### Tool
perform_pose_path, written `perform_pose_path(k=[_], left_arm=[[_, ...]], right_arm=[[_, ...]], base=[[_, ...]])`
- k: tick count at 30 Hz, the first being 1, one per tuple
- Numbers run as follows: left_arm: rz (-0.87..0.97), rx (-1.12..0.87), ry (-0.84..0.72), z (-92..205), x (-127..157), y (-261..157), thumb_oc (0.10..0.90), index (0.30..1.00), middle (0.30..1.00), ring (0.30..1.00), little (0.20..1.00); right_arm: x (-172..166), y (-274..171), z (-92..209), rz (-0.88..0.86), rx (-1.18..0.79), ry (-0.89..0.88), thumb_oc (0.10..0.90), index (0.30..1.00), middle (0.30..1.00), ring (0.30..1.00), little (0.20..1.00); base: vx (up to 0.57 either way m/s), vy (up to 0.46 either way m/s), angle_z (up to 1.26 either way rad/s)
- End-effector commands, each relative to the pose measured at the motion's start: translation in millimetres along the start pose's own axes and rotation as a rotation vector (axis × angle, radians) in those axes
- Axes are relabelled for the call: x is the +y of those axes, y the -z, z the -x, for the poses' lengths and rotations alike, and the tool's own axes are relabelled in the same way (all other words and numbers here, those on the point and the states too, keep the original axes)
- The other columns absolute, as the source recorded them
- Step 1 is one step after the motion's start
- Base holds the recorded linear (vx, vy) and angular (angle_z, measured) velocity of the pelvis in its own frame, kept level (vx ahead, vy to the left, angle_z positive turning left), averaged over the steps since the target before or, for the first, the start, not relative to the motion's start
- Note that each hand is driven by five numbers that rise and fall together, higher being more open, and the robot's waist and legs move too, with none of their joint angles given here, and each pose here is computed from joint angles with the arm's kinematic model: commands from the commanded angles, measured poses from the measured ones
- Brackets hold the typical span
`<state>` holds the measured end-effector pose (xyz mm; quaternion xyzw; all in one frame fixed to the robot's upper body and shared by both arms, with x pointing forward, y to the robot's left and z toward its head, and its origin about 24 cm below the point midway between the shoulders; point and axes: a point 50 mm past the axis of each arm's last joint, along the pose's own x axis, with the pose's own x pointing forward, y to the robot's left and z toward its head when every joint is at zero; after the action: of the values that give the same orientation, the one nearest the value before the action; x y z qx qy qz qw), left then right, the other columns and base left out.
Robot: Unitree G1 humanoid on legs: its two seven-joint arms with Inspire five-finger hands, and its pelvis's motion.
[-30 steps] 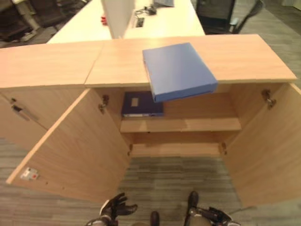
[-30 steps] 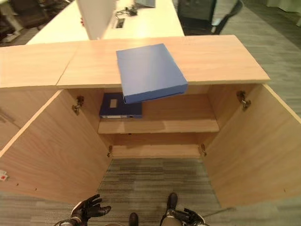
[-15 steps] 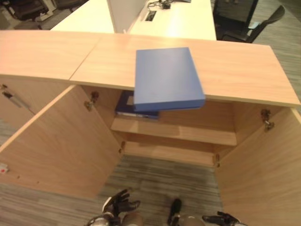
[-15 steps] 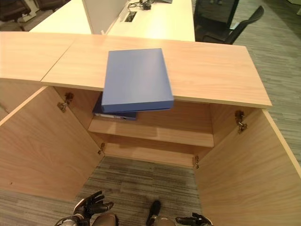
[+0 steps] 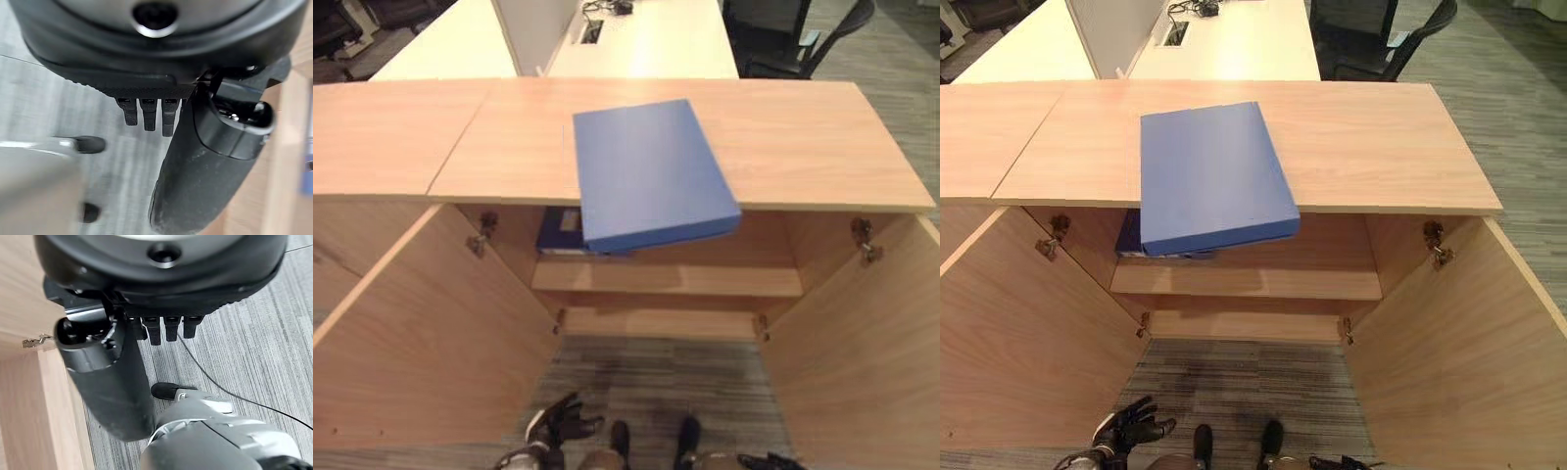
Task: Put the empty folder in the office cabinet
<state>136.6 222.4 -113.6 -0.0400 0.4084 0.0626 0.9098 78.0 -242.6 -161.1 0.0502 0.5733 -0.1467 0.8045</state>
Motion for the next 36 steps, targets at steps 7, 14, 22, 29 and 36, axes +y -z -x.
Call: perform_pose_path(k=[7, 14, 22, 29, 36], left_arm=[[0.041, -0.498, -0.075, 42.5, 19.5, -85.2, 0.8, 0.9, 0.9, 0.9, 0.9], [-0.05, -0.832, -0.52, 90.3, 63.5, -139.7, 0.8, 0.9, 0.9, 0.9, 0.9], [-0.16, -1.475, -0.974, 185.8, 64.2, -224.0, 0.8, 0.9, 0.9, 0.9, 0.9], [-0.313, -1.87, -0.676, 229.0, 6.4, -263.2, 0.8, 0.9, 0.9, 0.9, 0.9], [-0.495, -1.68, -0.177, 201.9, -24.4, -262.0, 0.8, 0.9, 0.9, 0.9, 0.9]], right_arm=[[6.4, 3.8, -0.5, 0.029, 0.009, -0.022, 0.8, 0.9, 0.9, 0.9, 0.9], [25.2, 12.3, -0.3, 0.047, 0.025, -0.066, 0.8, 0.9, 0.9, 0.9, 0.9], [39.1, 20.4, -0.3, 0.095, 0.037, -0.072, 0.8, 0.9, 0.9, 0.9, 0.9], [33.8, 7.7, -3.2, 0.143, 0.022, -0.031, 0.8, 0.9, 0.9, 0.9, 0.9], [27.9, 0.7, -4.1, 0.157, 0.038, -0.058, 0.8, 0.9, 0.9, 0.9, 0.9]], base=[[0.01, 0.008, 0.05], [0.02, -0.009, 0.04], [0.03, -0.002, 0.02], [0.01, 0.009, 0.03], [0.0, 0.028, 0.05]])
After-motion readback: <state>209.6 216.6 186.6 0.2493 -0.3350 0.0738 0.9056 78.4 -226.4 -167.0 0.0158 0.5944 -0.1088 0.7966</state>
